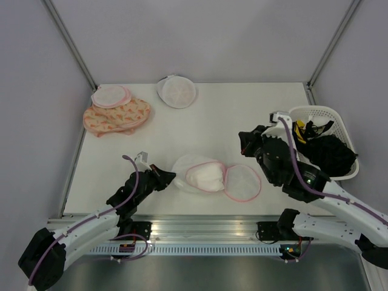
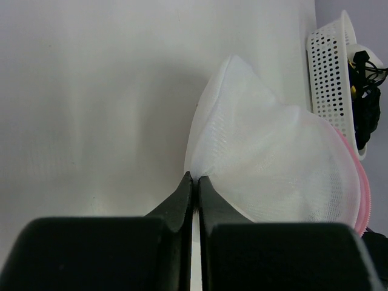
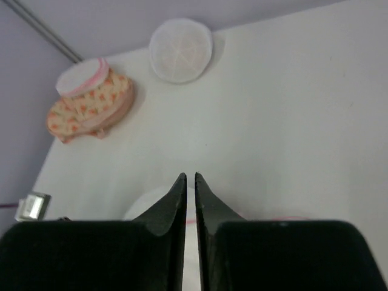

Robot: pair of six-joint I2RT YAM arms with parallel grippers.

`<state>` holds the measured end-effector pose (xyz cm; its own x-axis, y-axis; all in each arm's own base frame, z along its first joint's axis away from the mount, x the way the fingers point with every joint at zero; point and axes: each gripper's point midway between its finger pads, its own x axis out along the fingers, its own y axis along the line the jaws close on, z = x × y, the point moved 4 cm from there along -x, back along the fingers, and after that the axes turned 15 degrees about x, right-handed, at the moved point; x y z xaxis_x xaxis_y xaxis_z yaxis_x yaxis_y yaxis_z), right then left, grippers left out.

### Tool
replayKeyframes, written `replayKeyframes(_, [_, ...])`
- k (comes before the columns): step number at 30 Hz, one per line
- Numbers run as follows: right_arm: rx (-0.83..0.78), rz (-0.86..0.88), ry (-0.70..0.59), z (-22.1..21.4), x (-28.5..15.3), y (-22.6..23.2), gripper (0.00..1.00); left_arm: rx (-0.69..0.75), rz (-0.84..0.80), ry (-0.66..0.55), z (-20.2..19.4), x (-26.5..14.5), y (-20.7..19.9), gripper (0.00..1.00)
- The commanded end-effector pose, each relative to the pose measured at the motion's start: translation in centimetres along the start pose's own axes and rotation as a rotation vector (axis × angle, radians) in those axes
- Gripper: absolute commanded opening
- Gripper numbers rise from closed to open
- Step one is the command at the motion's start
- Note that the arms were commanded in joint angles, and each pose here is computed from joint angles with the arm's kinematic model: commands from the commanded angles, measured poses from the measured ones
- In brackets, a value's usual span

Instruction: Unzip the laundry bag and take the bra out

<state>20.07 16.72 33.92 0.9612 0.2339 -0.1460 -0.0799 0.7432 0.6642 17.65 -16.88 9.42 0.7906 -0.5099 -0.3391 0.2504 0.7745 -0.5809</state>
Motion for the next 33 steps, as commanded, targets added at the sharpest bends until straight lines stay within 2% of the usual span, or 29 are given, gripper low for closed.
replayKeyframes(1, [-0.12,-0.027,0.194,-5.8,1.5,-1.5,0.16,-0.006,-0.019,-0.035,1.0,0.0,-0.7,0.02])
replayKeyframes(3, [-0.127,-0.013,0.289,-8.9,2.2,-2.0,0.33,-0.008,-0.021,-0.037,1.0,0.0,-0.7,0.02])
replayKeyframes(5, [-0.14,-0.043,0.374,-12.4,2.6,-4.1,0.39,-0.01,-0.023,-0.04,1.1,-0.1,-0.7,0.02])
replayKeyframes(10, [-0.102,-0.04,0.559,-19.0,2.2,-7.4,0.44,-0.015,-0.028,-0.043,1.1,-0.2,-0.8,0.02])
replayKeyframes(14, [-0.079,-0.048,0.648,-22.4,2.1,-9.1,0.48,-0.02,-0.031,-0.045,1.1,-0.1,-0.8,0.02])
replayKeyframes(17, [-0.087,-0.076,0.679,-24.2,2.4,-10.4,0.51,-0.024,-0.032,-0.042,1.0,-0.1,-0.7,0.02])
replayKeyframes(22, [-0.066,-0.033,0.675,-25.5,3.7,-9.7,0.53,-0.034,-0.039,-0.041,0.7,-0.1,-0.6,0.02])
replayKeyframes(26, [-0.038,0.013,0.663,-25.5,4.4,-8.2,0.45,-0.033,-0.041,-0.034,0.5,-0.1,-0.6,0.02])
replayKeyframes(28, [-0.028,0.028,0.647,-25.1,4.6,-7.6,0.37,-0.033,-0.045,-0.029,0.4,0.0,-0.6,0.02])
replayKeyframes(31, [-0.023,0.046,0.64,-24.8,4.8,-6.9,0.13,-0.036,-0.046,-0.026,0.2,0.0,-0.6,0.02])
replayKeyframes(32, [-0.022,0.047,0.639,-24.8,4.9,-6.9,0.01,-0.04,-0.045,-0.025,0.2,0.1,-0.5,0.02])
replayKeyframes(33, [-0.023,0.046,0.64,-24.8,4.9,-6.8,0.0,-0.04,-0.046,-0.024,0.1,0.1,-0.5,0.02])
